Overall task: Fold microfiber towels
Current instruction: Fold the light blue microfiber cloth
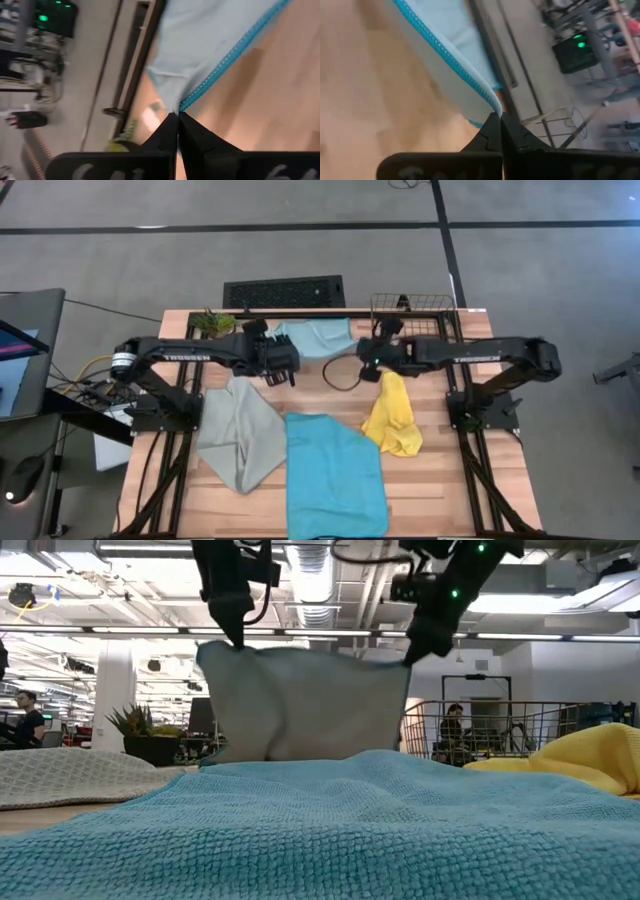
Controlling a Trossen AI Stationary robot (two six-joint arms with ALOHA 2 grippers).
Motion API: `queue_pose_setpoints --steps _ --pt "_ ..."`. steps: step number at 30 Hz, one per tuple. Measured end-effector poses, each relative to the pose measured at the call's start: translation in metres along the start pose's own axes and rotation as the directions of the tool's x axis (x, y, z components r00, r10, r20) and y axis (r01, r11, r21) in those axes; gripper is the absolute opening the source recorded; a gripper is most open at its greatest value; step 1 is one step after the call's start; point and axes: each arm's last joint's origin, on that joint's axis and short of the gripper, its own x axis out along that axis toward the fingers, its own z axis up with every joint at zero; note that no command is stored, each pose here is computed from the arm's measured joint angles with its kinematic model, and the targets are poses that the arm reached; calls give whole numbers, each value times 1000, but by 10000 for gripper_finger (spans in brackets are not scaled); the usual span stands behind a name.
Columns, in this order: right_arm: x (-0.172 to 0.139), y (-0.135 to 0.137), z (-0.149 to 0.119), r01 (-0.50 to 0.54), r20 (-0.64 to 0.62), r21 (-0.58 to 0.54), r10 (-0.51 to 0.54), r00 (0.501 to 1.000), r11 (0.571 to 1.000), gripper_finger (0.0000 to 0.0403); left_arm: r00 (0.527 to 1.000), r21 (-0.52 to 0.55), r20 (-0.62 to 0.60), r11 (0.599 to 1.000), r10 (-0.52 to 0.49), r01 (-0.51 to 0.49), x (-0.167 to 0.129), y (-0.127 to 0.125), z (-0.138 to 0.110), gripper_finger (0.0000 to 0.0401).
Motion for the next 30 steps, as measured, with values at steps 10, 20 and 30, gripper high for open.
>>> queue_pose_setpoints --steps 10,20,30 --pt "-10 -59 16 104 46 67 -108 993 992 4 974 -54 16 973 225 -224 -8 52 17 0" --pt "-8 -91 27 195 106 89 -204 973 977 3 950 -25 -20 950 311 -311 -2 84 21 0" --pt "-12 -112 33 248 136 96 -260 956 964 3 899 -19 -16 899 437 -437 7 105 28 0"
